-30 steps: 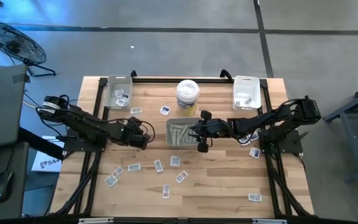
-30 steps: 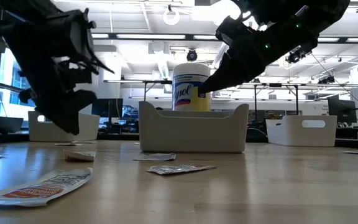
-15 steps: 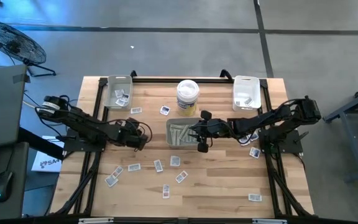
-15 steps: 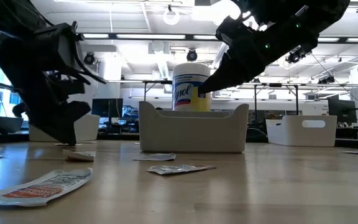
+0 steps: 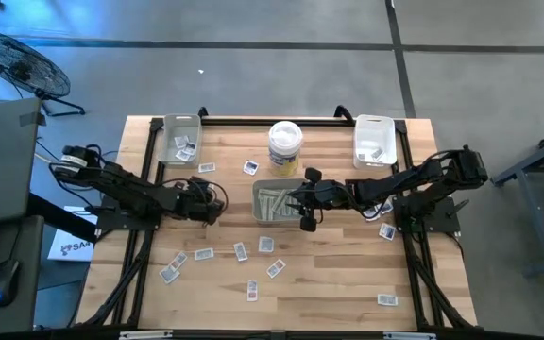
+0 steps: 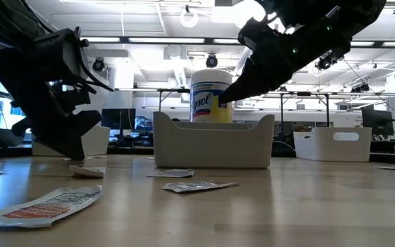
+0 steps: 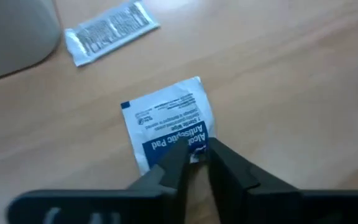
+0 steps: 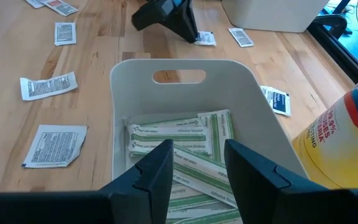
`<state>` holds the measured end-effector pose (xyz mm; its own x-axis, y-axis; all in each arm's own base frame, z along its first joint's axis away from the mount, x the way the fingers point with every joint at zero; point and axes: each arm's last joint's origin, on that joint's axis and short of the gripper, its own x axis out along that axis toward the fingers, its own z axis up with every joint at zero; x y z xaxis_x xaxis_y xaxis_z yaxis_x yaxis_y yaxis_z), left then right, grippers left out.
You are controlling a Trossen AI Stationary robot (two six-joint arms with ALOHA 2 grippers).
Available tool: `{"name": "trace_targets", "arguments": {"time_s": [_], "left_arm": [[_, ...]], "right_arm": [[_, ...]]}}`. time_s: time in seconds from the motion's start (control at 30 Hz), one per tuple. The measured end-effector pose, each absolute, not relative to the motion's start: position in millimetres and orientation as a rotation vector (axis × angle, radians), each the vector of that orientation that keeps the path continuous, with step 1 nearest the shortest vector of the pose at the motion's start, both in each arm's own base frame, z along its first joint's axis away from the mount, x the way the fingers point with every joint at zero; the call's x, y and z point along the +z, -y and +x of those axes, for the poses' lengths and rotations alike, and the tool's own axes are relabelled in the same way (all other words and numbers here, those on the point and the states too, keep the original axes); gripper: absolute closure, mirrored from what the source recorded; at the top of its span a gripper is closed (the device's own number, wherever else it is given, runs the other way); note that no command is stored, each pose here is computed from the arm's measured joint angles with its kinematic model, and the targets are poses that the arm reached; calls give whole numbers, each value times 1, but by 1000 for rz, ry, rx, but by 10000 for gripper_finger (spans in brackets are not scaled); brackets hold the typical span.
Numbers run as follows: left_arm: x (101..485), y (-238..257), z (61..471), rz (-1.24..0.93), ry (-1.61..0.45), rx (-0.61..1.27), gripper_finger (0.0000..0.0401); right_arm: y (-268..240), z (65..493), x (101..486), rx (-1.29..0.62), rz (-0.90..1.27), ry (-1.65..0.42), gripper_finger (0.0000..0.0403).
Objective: Pick & Place First Aid Supplies
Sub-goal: Put the alcohol pad into the top gray bin
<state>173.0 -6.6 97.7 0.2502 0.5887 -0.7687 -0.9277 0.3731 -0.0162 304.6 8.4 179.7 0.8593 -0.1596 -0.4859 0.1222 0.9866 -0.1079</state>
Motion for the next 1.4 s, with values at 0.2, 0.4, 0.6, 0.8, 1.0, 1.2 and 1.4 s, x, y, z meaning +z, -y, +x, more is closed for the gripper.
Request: {"name": "trace_targets", "arguments": {"time_s": [0.2,0.4,0.6,0.8,1.0,1.2,1.4], "left_arm": [[95,4,172,-496,-750,1097,394],[113,6,189,-445,-777,1016,399],[162,10,216,-369,-770,934,400],[224,-10,219,-272,-802,1093,400],[249,-68,207,-309,-878,1327,401],[241,-128,185,-488,-956,1435,401],[226,-169,170,-628,-1010,1469,400]], "right_arm": [[-9,304,179,-134,-59,-519,265],[-9,304,179,-134,-60,-519,265],[-9,304,179,-134,-61,-523,265],[-9,304,179,-133,-63,-525,265],[-9,304,178,-133,-62,-532,265],[-9,304,178,-123,-36,-531,265],[-9,304,178,-122,-32,-534,265]]}}
